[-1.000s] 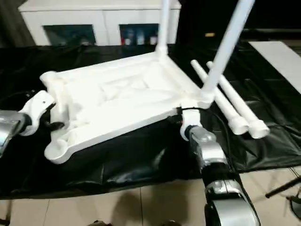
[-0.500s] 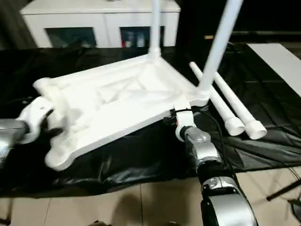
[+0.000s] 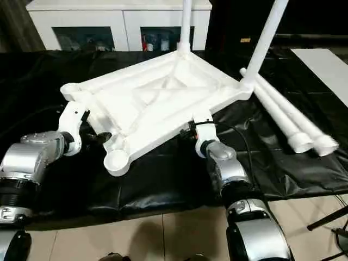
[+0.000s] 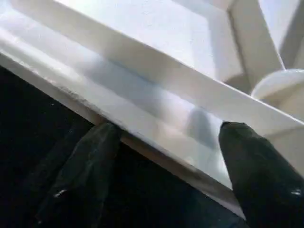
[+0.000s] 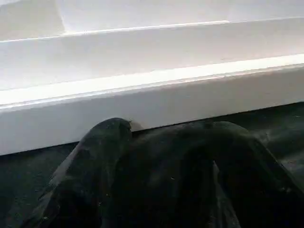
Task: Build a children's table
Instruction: Rotate table base
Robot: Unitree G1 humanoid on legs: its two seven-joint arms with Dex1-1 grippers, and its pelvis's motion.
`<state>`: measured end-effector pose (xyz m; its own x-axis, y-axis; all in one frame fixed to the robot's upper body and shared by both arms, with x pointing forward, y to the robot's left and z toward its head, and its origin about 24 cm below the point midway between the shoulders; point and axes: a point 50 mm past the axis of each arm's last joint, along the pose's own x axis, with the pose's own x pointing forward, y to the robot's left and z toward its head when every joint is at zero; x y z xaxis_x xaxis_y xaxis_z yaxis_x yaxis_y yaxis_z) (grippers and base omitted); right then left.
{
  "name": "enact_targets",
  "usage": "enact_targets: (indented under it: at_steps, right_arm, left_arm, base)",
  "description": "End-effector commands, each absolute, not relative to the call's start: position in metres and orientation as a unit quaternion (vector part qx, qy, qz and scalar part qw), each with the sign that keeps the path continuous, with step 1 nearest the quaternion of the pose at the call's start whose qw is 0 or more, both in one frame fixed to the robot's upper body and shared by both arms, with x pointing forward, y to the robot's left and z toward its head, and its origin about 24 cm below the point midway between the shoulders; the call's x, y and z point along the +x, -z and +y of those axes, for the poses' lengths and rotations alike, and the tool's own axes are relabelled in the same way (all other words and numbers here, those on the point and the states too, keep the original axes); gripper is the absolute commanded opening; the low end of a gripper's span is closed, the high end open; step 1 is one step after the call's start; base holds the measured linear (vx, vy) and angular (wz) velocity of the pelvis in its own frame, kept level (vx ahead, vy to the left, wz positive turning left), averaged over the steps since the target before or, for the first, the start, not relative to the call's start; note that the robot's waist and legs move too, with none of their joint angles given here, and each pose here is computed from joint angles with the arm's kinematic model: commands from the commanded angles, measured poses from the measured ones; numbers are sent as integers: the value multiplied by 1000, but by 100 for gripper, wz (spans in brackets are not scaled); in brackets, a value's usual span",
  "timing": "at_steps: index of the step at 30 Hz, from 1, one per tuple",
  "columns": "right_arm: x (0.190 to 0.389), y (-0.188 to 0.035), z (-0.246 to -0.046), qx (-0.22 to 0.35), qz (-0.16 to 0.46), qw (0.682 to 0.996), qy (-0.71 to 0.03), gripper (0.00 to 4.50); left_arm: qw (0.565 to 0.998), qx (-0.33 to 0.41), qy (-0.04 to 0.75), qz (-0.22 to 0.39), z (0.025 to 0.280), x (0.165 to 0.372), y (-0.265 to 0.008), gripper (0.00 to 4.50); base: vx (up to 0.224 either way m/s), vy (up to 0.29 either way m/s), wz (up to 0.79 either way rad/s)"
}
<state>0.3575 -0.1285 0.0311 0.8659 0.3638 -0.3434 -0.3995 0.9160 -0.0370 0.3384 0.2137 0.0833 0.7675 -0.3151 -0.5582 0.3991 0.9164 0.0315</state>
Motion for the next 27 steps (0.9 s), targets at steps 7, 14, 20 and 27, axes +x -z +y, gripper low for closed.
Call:
enact_targets:
  at_steps: [7,14,20,27]
  right_arm:
    - [360,-41,-118,-49,141,963,-224,323]
    - [360,-42,-115,-46,135,962,-233,323]
    - [358,-49,-118,-49,116,959,-254,323]
    - [348,-61,-131,-77,89,943,-312,323]
  left_arm:
    - [911,175,223,301,233,330,-96,441]
    - [926,179,202,262,242,339,-118,441]
    - [868,331,346,131,226,342,-151,441]
    - [805,399,409,157,217,344,-147,441]
  base:
    - [0,0,0]
    - [0,0,0]
    - [0,0,0]
    - [0,0,0]
